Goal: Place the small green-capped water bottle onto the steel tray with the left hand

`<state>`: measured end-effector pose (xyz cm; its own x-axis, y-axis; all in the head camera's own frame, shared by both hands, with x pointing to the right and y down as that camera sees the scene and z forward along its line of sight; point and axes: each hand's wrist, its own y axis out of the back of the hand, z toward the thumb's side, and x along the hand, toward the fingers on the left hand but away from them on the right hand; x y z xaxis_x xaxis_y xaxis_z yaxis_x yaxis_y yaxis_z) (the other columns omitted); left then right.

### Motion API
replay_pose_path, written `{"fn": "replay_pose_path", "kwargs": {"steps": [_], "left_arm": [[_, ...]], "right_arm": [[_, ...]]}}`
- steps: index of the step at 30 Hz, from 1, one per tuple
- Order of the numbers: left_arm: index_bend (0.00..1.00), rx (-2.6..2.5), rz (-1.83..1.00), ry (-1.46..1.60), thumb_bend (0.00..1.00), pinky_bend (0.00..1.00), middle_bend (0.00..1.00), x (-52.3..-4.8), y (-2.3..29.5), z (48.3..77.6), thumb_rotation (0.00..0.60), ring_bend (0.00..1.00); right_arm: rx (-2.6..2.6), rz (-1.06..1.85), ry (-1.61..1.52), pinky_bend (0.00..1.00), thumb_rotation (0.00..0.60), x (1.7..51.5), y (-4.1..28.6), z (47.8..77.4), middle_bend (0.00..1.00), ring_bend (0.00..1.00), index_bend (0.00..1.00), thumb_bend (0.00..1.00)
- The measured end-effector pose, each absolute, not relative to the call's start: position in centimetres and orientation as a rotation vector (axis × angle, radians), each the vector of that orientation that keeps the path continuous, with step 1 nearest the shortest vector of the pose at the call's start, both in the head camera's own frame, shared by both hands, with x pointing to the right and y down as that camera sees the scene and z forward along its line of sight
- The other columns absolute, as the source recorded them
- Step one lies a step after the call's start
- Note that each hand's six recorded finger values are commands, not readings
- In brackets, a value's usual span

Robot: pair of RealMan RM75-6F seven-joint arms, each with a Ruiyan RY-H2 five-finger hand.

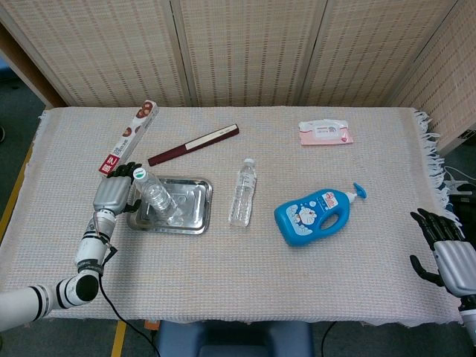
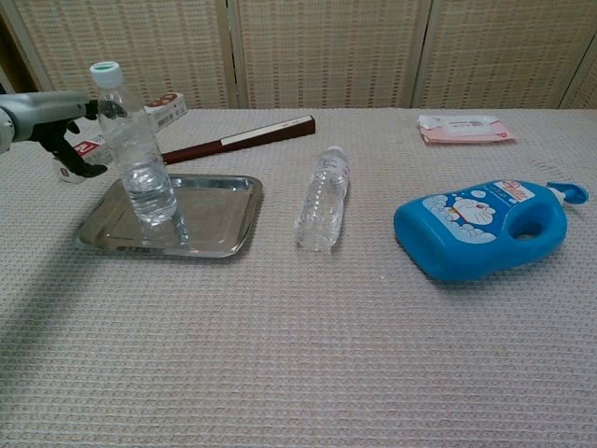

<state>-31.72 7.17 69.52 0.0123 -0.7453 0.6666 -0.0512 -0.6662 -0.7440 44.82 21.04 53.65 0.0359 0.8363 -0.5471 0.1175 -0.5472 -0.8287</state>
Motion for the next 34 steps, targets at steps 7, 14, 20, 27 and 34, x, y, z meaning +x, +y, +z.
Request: {"fn": "replay_pose_path", "kwargs": {"steps": [7, 14, 20, 27, 34], "left_arm": [[0.0, -1.577, -1.726, 0.76, 0.39, 0.13, 0.0, -34.7, 7.1, 69.6, 0.6, 0.0], [0.0, -1.524, -1.71, 0.794, 0.39, 0.13, 0.0, -37.3, 8.0, 68.9, 0.6, 0.0], [0.03, -1.595, -1.633, 0.846, 0.39, 0.14, 0.04, -38.3, 9.2, 66.7, 0.6, 0.04], [0.16, -1.602, -1.526, 0.883, 0.43, 0.21, 0.19, -40.0, 11.3, 63.4, 0.6, 0.13], [0.2, -1.597, -1.47, 0.89, 0.46, 0.22, 0.24, -42.6, 15.6, 60.6, 0.6, 0.15]], "right_arm": [[-1.724, 1.57, -0.963, 0.07, 0.6, 44.9, 21.1, 53.8, 0.0, 0.0, 0.0, 0.18], [-1.722, 1.573, -0.96, 0.07, 0.6, 44.8, 21.1, 53.8, 0.0, 0.0, 0.0, 0.18], [-1.721, 1.572, -0.957, 0.07, 0.6, 44.8, 21.1, 53.9, 0.0, 0.0, 0.0, 0.18], [-1.722, 1.582, -0.948, 0.07, 0.6, 44.8, 21.1, 54.2, 0.0, 0.0, 0.0, 0.18], [-1.72, 1.593, -0.928, 0.07, 0.6, 44.7, 21.3, 54.6, 0.0, 0.0, 0.0, 0.18]]}}
